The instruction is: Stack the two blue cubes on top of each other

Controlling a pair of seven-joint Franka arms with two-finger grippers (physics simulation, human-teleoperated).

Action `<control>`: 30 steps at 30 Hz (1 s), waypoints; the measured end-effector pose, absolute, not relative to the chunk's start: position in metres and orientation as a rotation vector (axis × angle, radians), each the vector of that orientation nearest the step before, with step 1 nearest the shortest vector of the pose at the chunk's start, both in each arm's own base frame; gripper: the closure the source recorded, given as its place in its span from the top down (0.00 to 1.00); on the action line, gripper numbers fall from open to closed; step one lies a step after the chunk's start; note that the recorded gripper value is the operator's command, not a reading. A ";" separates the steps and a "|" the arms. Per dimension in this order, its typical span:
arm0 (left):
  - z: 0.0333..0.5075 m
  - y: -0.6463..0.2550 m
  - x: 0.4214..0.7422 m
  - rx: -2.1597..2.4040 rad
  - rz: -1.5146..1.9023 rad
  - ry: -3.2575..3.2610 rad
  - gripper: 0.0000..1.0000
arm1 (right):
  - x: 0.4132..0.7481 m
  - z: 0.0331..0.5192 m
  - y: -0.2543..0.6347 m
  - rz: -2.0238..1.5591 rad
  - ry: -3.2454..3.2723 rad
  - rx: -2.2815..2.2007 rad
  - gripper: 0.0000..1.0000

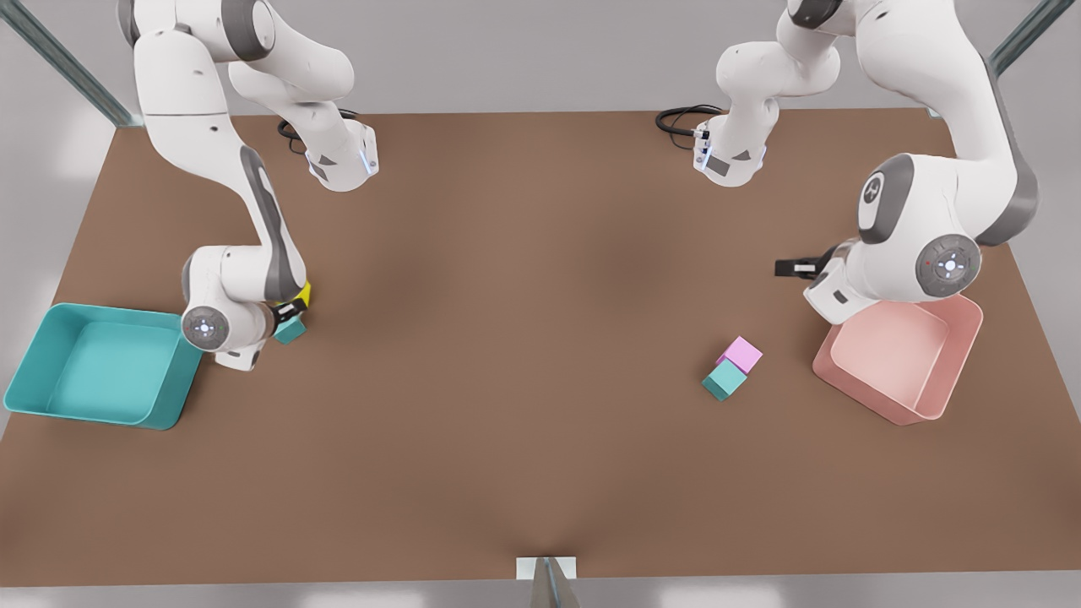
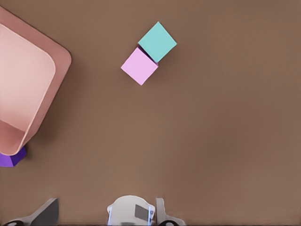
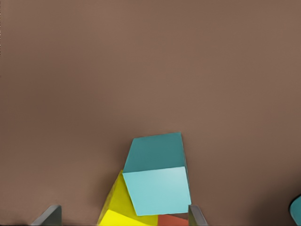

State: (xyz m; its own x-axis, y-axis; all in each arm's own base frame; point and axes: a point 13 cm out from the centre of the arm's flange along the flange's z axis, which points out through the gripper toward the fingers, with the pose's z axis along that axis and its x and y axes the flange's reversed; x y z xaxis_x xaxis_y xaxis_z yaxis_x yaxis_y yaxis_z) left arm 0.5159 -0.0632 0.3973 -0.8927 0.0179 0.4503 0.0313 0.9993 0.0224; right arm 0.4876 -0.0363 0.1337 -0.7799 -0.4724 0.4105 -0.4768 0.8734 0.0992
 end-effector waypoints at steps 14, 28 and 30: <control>0.392 -0.062 0.504 -0.034 -0.051 -2.605 1.00 | 0.485 0.112 -0.044 -0.079 -2.504 1.001 1.00; 0.392 -0.064 0.503 -0.038 -0.054 -2.601 1.00 | 0.487 0.089 -0.064 -0.126 -2.481 1.099 1.00; 0.392 -0.065 0.502 -0.040 -0.054 -2.601 1.00 | 0.487 0.085 -0.064 -0.131 -2.476 1.111 1.00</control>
State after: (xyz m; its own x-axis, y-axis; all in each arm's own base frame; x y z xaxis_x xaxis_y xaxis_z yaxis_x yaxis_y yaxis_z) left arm 0.5025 -0.0648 0.3919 -0.8573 0.0178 0.5145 0.0393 0.9988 0.0308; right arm 0.4866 -0.0638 0.0850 -0.5917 -0.7321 0.3374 -0.6924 0.6759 0.2523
